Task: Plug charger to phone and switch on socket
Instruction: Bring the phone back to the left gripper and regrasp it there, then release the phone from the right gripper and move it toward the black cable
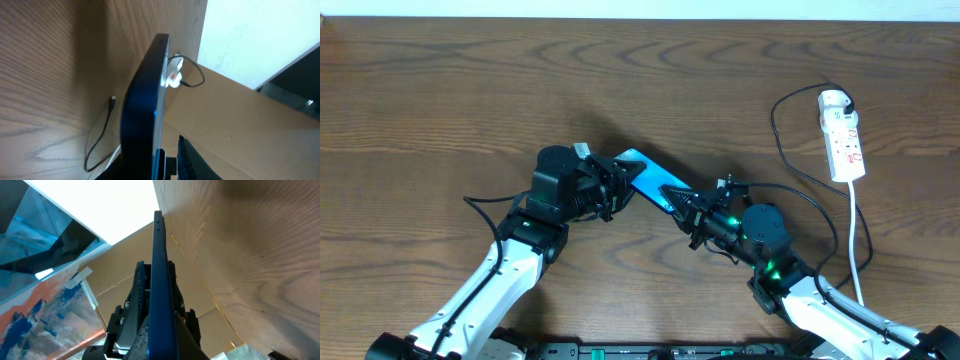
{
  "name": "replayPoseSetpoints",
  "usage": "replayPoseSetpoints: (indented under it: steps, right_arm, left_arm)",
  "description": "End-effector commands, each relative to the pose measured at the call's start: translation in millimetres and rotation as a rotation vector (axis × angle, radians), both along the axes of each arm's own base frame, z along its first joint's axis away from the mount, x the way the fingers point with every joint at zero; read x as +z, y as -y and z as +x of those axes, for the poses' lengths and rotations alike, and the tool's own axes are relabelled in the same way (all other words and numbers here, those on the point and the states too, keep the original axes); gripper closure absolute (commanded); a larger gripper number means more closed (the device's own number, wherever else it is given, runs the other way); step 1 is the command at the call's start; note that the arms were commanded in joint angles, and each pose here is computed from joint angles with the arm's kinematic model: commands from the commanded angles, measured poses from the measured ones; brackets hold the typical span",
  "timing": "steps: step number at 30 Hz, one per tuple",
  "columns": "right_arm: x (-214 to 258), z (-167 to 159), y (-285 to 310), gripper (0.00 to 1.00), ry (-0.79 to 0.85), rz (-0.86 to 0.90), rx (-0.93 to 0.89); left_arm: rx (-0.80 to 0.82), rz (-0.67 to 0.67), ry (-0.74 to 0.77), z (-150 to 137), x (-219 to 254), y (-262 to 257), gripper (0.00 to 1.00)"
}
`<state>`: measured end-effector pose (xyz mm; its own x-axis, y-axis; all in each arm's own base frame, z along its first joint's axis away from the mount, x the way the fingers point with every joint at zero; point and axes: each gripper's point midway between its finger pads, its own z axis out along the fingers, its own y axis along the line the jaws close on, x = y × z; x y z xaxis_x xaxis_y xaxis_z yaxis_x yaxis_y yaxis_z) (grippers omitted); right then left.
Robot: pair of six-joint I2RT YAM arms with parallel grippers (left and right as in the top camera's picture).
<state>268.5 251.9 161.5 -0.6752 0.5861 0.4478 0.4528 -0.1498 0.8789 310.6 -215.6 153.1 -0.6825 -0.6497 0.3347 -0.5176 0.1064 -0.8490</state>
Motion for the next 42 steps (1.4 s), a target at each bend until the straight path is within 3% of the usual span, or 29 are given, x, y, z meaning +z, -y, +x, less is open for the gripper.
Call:
replayPoseSetpoints:
  steps: [1,18,21,27,28,35,42]
  right_arm:
    - [3,-1,-5,0.99,0.004,0.006,0.018]
    - [8,1,-7,0.98,0.015,0.012,0.018]
    - [8,1,-7,0.91,0.031,0.0,0.021]
    - [7,7,-2,0.66,0.151,-0.095,0.001]
    - [5,12,2,0.59,0.227,-0.17,-0.019]
    - [-17,26,23,0.39,0.402,-0.477,-0.063]
    - [-22,43,49,0.17,0.635,-0.77,-0.054]
  left_arm:
    - [0.007,-0.009,0.007,3,4,1,0.79]
    - [0.014,-0.005,0.008,4,4,0,0.92]
    - [0.025,0.001,0.01,6,3,-1,0.92]
    - [0.041,0.016,0.008,7,0,-4,0.93]
    - [0.052,0.034,-0.014,6,-6,-7,0.93]
    - [0.093,0.102,-0.156,-3,-36,-31,0.93]
    - [0.193,0.108,-0.17,19,-42,-65,0.93]
